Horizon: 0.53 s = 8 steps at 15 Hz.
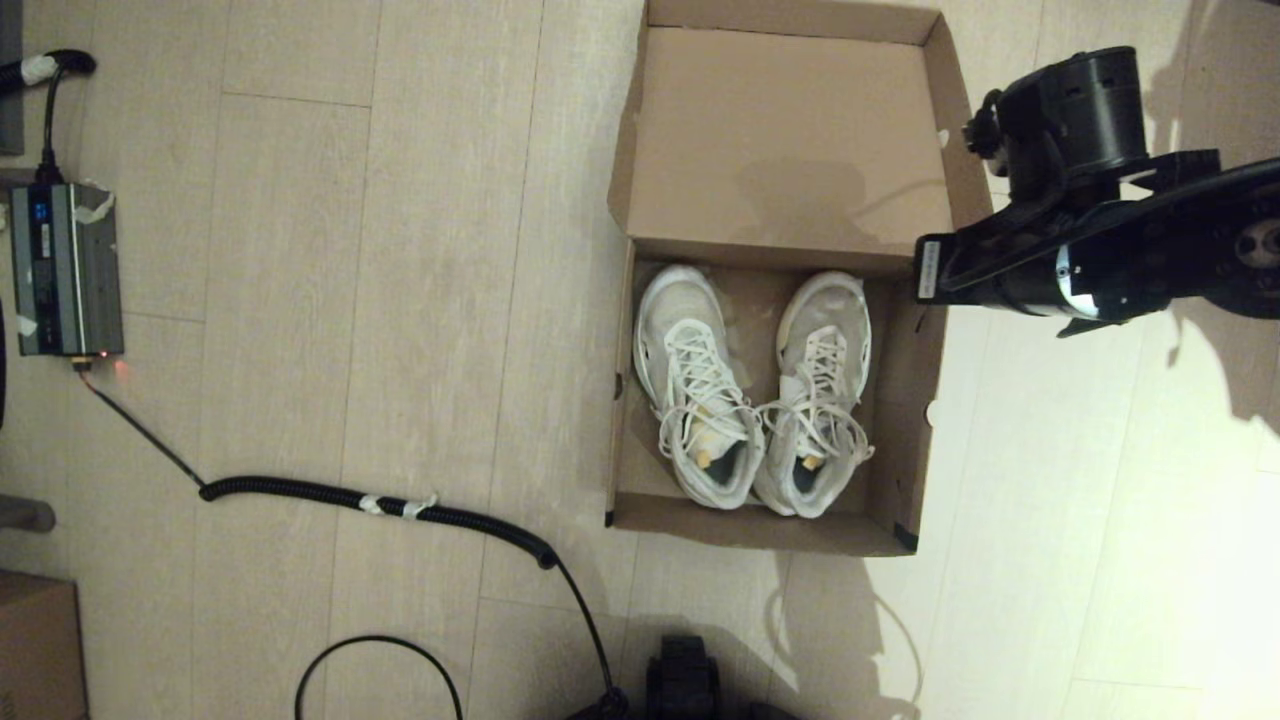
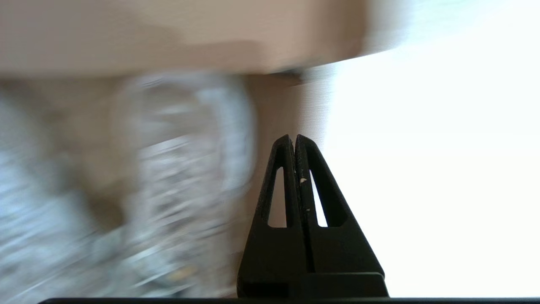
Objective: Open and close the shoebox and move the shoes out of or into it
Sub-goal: Close the shoe box
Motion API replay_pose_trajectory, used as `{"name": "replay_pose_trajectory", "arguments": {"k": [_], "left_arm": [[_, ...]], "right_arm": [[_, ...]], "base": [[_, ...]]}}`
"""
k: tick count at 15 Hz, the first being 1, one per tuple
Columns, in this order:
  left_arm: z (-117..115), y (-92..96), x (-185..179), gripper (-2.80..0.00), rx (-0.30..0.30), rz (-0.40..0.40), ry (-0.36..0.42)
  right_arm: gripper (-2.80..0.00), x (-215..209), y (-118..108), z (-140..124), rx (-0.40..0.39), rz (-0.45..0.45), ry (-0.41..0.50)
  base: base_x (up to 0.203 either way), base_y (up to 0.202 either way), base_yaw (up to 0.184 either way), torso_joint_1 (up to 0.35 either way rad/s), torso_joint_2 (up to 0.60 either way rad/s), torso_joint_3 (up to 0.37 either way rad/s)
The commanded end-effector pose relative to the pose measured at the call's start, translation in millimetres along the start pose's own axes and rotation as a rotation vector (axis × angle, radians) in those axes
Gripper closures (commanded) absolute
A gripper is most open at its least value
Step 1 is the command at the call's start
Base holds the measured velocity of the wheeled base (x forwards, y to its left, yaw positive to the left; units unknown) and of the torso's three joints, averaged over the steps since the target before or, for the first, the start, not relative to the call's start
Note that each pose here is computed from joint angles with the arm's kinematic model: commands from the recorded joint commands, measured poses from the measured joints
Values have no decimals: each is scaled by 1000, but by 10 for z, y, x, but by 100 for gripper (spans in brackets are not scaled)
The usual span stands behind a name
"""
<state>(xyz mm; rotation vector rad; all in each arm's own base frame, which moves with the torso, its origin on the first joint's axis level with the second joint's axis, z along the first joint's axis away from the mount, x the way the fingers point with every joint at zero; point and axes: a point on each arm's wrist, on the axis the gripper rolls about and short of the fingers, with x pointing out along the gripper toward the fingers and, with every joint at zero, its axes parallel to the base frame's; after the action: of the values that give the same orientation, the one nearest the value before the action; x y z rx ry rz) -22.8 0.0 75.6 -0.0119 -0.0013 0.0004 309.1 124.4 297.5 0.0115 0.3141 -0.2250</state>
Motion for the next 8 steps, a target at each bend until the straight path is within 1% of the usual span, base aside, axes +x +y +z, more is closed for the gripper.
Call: {"name": "replay_pose_trajectory", "arguments": {"k": [1, 3, 4, 6, 8], "left_arm": [[0, 0, -1, 0, 0, 1, -2], [0, 0, -1, 0, 0, 1, -2], [0, 0, -1, 0, 0, 1, -2], [0, 0, -1, 0, 0, 1, -2], [0, 0, -1, 0, 0, 1, -2]], "right_arm": [[0, -68, -123, 88, 8, -98, -35], [0, -51, -122, 60, -16, -282, -46], [0, -65, -141, 35, -22, -340, -32], [0, -141, -218, 24, -35, -344, 8], [0, -172, -233, 91, -8, -235, 15]], "base": [[0, 0, 0, 0, 0, 0], [0, 0, 0, 0, 0, 0], [0, 0, 0, 0, 0, 0], [0, 0, 0, 0, 0, 0], [0, 0, 0, 0, 0, 0]]}}
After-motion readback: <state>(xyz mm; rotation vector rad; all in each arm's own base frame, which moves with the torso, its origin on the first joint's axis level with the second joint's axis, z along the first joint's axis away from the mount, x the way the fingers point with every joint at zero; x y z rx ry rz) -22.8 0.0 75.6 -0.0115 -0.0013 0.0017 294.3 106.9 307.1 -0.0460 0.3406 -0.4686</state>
